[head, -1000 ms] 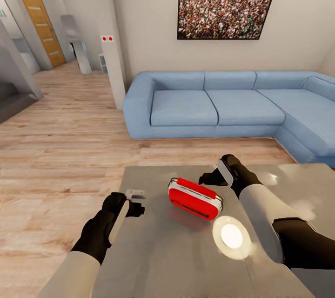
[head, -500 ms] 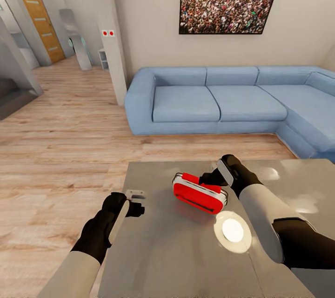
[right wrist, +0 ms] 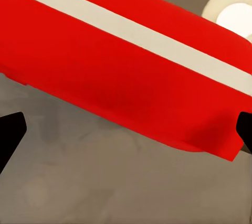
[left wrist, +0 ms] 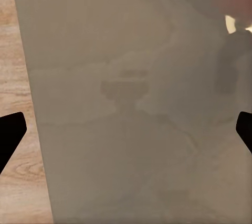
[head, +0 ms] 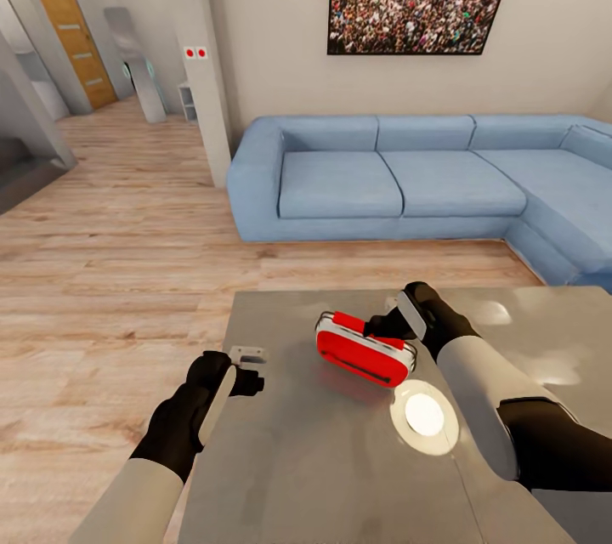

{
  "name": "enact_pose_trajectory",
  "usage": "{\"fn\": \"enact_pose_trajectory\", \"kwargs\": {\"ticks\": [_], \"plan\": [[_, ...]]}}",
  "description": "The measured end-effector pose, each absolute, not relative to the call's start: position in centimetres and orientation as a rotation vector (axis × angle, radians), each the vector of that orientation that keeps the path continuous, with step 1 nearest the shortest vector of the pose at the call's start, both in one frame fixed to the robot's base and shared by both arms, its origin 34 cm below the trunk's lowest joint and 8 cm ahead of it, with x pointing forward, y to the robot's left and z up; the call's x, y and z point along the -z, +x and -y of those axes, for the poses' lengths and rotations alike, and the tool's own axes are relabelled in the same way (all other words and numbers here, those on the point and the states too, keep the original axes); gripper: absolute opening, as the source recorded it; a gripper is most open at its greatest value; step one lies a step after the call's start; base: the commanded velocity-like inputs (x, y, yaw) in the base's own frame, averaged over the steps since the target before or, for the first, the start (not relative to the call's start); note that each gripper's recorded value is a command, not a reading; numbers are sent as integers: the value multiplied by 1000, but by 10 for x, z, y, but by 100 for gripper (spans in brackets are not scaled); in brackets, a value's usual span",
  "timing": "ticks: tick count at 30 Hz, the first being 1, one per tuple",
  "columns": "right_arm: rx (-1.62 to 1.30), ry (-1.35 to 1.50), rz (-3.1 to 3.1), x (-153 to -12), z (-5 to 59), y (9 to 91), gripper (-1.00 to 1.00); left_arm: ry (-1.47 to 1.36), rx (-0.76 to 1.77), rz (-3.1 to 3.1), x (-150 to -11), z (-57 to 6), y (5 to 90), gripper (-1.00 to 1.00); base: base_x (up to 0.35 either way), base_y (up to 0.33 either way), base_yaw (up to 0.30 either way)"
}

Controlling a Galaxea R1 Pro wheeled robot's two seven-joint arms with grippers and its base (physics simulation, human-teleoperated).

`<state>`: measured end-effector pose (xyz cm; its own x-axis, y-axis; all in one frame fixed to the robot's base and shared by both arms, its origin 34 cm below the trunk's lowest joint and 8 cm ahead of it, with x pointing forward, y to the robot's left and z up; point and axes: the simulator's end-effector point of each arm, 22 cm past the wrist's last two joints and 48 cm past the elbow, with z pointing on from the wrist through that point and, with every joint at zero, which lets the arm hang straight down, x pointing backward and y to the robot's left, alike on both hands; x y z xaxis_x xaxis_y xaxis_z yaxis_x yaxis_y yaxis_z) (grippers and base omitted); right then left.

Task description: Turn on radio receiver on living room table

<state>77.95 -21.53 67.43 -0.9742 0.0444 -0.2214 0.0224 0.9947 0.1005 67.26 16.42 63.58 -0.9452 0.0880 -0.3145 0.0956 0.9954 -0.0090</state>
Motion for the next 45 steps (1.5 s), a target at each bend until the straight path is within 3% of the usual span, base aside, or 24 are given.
{"fn": "enact_pose_trajectory", "kwargs": {"ticks": [24, 45], "plan": [[156, -9, -2898, -676, 293, 783, 100, 133, 37, -2821, -635, -163, 672, 100, 0, 0, 0], [209, -49, -2887, -679, 297, 785, 100, 133, 39, -2820, -636, -163, 672, 100, 0, 0, 0]]}}
